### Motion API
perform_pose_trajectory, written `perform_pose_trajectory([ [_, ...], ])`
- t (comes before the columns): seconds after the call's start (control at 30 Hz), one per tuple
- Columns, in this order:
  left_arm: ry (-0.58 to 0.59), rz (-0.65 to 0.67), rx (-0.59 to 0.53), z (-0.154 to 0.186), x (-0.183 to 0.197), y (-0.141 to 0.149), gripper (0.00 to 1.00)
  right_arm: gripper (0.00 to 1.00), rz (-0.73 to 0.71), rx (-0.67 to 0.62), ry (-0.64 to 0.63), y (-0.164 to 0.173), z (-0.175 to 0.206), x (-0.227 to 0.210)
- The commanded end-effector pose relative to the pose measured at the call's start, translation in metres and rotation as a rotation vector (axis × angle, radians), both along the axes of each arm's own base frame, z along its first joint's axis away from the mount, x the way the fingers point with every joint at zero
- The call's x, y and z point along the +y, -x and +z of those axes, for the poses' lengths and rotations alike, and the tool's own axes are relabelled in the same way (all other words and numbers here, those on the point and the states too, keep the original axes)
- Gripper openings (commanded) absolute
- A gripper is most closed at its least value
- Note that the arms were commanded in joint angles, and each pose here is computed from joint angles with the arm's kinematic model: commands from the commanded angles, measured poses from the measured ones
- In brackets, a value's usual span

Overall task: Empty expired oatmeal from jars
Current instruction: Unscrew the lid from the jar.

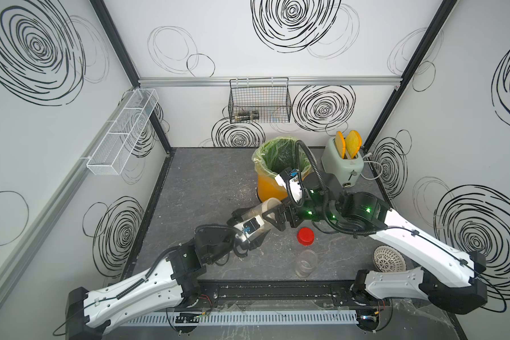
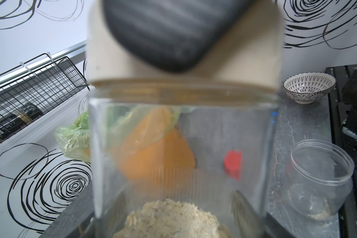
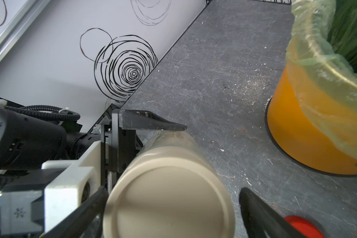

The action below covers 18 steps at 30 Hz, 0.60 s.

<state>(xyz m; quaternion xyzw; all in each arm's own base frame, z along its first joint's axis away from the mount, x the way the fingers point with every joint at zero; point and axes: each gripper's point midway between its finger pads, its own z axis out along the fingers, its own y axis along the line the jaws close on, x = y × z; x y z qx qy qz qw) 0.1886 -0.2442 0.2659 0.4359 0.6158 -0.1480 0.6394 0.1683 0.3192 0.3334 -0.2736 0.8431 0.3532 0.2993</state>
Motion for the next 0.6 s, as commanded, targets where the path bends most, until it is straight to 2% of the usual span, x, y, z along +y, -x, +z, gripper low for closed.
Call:
perform_pose_trajectory([
  [0.0,0.139,-0.010,-0.104,0.046,0.001,0.003,0.00,0.96,-0.010,-0.005,0.000,-0.006,0.004,-0.004],
  [0.03,0.140,-0.011,-0.105,0.046,0.000,0.003,0.00,0.91,-0.003,-0.005,-0.005,-0.005,0.005,-0.003],
  [0.3,0.147,-0.055,-0.044,0.047,-0.005,0.006,0.00,0.73,0.146,0.014,-0.074,0.014,0.005,0.013],
  [0.43,0.174,-0.093,-0.021,0.053,-0.007,0.012,0.00,0.64,0.202,-0.088,-0.089,0.016,0.008,0.011],
  [0.57,0.189,-0.152,0.007,0.060,-0.010,0.020,0.00,0.60,0.301,-0.186,-0.084,0.022,0.008,0.009],
])
